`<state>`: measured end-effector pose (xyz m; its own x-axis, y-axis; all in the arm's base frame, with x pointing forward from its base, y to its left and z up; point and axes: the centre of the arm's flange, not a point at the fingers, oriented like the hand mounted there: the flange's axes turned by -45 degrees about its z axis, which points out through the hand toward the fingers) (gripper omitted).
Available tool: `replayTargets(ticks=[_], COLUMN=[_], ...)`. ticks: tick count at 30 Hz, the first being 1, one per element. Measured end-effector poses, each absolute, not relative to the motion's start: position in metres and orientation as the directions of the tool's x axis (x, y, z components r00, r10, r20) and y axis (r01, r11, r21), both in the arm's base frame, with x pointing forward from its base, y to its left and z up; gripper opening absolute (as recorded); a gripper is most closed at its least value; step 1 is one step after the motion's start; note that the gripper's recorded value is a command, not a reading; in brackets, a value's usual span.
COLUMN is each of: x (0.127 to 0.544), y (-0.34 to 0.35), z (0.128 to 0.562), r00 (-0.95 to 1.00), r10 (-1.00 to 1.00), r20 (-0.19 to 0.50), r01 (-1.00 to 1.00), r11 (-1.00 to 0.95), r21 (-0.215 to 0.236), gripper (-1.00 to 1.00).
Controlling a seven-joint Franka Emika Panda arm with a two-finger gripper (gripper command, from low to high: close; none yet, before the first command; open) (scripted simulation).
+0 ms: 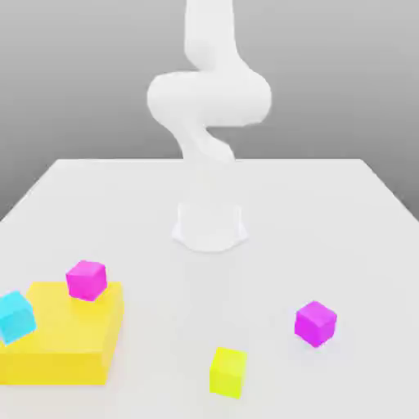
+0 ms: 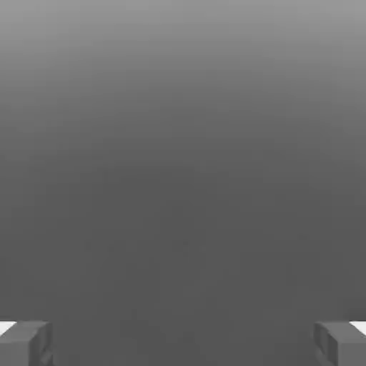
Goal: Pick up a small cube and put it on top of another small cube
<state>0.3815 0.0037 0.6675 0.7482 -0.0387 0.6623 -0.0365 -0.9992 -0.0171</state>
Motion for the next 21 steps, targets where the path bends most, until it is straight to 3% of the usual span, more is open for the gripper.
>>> replayTargets(ticks=[5, 10, 15, 21], x=[0.437, 0.468, 0.474, 0.453], y=[0.009, 0.013, 0.018, 0.025], z=[0.57, 0.468, 0.365, 0.246], r00=[0.838, 0.903, 0.945, 0.965], r10=[-0.09, -0.14, -0.19, -0.248], r20=[0.538, 0.407, 0.266, 0.09], r01=[-0.091, -0.142, -0.191, -0.248], r11=[-0.996, -0.99, -0.981, -0.969], r21=[-0.024, -0.025, -0.021, -0.009], gripper=[0.0, 0.0, 0.0, 0.0])
